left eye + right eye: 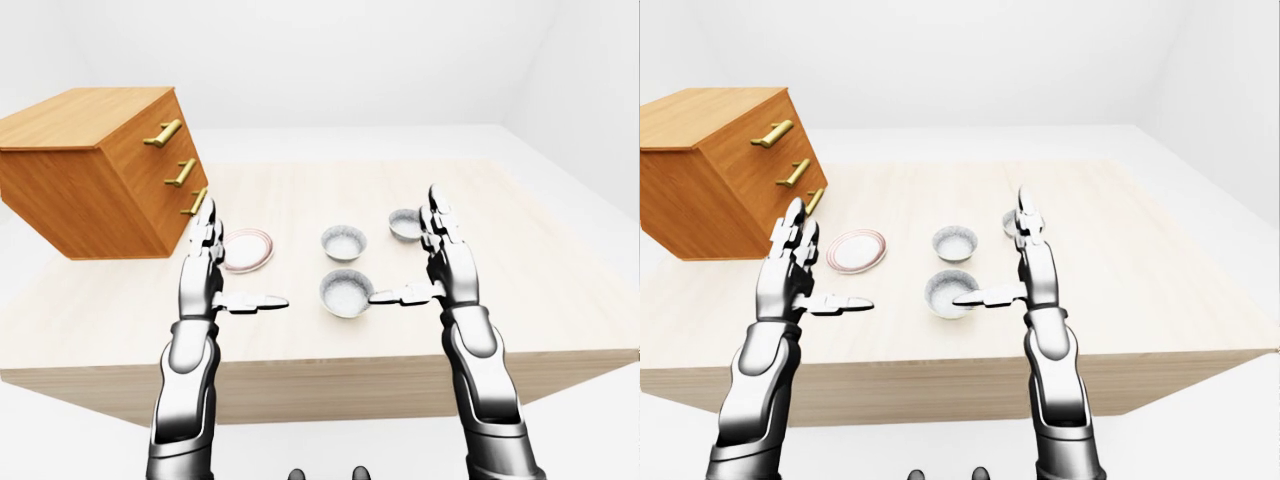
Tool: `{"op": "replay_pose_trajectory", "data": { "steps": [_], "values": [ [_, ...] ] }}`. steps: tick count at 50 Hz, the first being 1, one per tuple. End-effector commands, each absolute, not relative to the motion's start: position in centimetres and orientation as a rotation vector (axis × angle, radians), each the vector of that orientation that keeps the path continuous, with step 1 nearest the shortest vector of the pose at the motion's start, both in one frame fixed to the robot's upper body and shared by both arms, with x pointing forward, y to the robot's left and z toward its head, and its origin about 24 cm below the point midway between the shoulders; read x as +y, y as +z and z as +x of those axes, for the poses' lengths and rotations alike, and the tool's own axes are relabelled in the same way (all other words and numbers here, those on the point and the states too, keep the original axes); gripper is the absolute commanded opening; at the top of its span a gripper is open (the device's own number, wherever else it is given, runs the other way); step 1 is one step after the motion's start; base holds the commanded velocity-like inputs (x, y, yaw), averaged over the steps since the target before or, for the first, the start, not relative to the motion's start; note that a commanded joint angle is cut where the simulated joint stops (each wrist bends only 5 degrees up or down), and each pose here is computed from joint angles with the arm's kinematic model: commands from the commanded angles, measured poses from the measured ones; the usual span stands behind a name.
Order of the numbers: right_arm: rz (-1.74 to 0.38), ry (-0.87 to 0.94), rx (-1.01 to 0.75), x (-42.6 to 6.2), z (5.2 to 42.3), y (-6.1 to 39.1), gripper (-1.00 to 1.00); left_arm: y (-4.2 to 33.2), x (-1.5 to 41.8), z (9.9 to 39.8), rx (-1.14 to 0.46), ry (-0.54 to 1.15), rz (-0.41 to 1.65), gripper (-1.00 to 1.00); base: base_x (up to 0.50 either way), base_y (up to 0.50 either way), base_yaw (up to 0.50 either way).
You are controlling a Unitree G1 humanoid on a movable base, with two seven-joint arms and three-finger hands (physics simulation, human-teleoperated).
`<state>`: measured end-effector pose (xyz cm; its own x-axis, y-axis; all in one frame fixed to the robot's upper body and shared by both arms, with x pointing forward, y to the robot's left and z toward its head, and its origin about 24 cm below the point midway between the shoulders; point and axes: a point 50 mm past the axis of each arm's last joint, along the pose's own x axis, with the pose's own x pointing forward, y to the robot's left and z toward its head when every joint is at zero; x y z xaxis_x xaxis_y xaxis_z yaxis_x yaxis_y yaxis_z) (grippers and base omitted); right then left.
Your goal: Stack the bowl at the front on the bowl in the middle.
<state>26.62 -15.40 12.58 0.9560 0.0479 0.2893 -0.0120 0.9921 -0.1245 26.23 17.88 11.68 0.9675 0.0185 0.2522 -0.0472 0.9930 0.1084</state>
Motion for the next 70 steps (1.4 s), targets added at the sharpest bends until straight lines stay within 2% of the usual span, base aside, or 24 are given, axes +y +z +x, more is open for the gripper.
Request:
{"op": "replay_pose_trajectory", "data": {
  "steps": [1, 17, 36, 67, 70],
  "values": [
    [-0.143, 0.056, -0.435, -15.1, 26.3, 15.8, 1.0, 14.8, 18.4, 26.3, -0.379, 0.038, 0.162, 1.0, 0.17, -0.3, 0.0],
    [-0.146, 0.068, -0.43, -15.2, 26.1, 15.7, 1.0, 14.8, 18.3, 26.4, -0.377, 0.037, 0.162, 1.0, 0.22, -0.32, 0.0],
    [-0.187, 0.092, -0.395, -14.9, 25.9, 14.9, 1.0, 14.4, 18.3, 26.2, -0.361, 0.046, 0.162, 1.0, 0.36, 0.0, 0.0],
    [-0.219, 0.077, -0.37, -15.0, 26.1, 14.4, 1.0, 14.2, 18.2, 26.1, -0.358, 0.049, 0.161, 1.0, 0.02, 0.02, 0.0],
    [-0.266, 0.079, -0.324, -15.0, 26.3, 13.4, 1.0, 14.2, 18.3, 26.1, -0.356, 0.049, 0.161, 1.0, 0.0, 0.0, 0.0]
  ]
}}
